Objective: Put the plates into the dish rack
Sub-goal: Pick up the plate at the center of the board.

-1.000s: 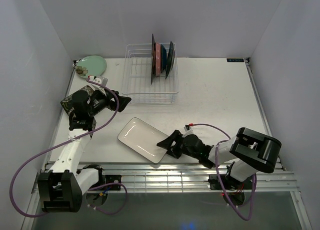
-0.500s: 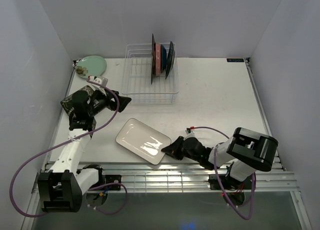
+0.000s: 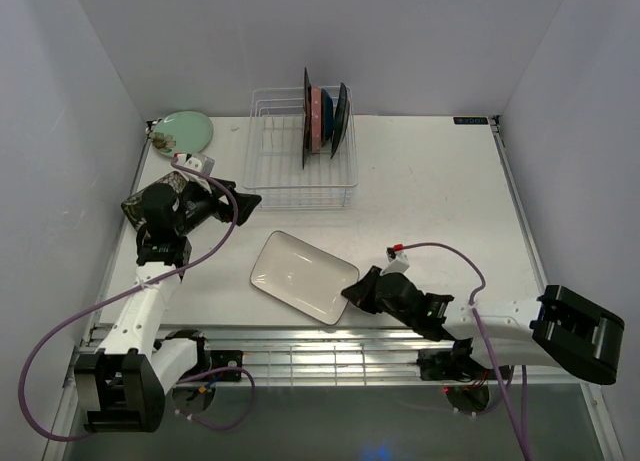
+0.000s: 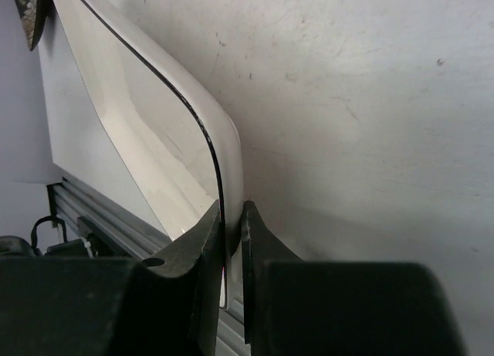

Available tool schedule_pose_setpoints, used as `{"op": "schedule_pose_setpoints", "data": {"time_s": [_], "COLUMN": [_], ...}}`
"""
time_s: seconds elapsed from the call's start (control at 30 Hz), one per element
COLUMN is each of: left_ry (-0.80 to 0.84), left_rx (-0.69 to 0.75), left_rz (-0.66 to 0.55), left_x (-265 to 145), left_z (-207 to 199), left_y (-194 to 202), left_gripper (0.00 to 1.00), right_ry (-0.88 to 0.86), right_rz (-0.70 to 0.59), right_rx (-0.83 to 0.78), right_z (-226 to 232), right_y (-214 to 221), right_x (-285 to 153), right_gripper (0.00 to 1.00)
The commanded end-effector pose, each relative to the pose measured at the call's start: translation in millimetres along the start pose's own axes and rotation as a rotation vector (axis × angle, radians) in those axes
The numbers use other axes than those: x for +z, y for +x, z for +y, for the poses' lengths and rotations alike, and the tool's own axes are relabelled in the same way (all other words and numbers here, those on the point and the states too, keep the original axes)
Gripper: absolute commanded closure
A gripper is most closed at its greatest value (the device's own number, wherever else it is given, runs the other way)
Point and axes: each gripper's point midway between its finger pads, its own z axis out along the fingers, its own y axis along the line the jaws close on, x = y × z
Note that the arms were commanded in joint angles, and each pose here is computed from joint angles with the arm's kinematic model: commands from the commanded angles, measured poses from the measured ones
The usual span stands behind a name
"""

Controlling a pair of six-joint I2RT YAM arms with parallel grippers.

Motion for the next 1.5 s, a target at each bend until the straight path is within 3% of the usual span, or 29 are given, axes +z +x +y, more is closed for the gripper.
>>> {"op": "schedule_pose_setpoints", "data": {"time_s": [0.0,0.2,0.73,1.47], "left_ry": [-0.006,-0.005,-0.095,-0.46], "left_rx": [0.031,0.03,0.027,-0.003], "left_rz": [-0.019,-0.015,-0.037,-0.228], "left_x": [-2.4,-2.1,-3.8,-38.3], "left_z": [0.1,0.4,13.9,57.5], "left_y": [-5.0,-4.2,-11.2,-46.0], "left_gripper": [0.02,0.02,0.02,0.02], "right_ry": [-0.134,-0.17,-0.277,-0.194], "right_rz": [-0.211,-0.248,-0.192,-0.576], "right_rx": [-0.015,-0.124,-0.368,-0.464], "right_z": [65.1,92.2,151.3,231.9], "right_y": [-55.8,-72.9,-77.4,-183.0], "right_x": [-12.4,-26.9,-44.2,-82.1], "right_gripper": [0.92,0.92,0.92,0.92]}}
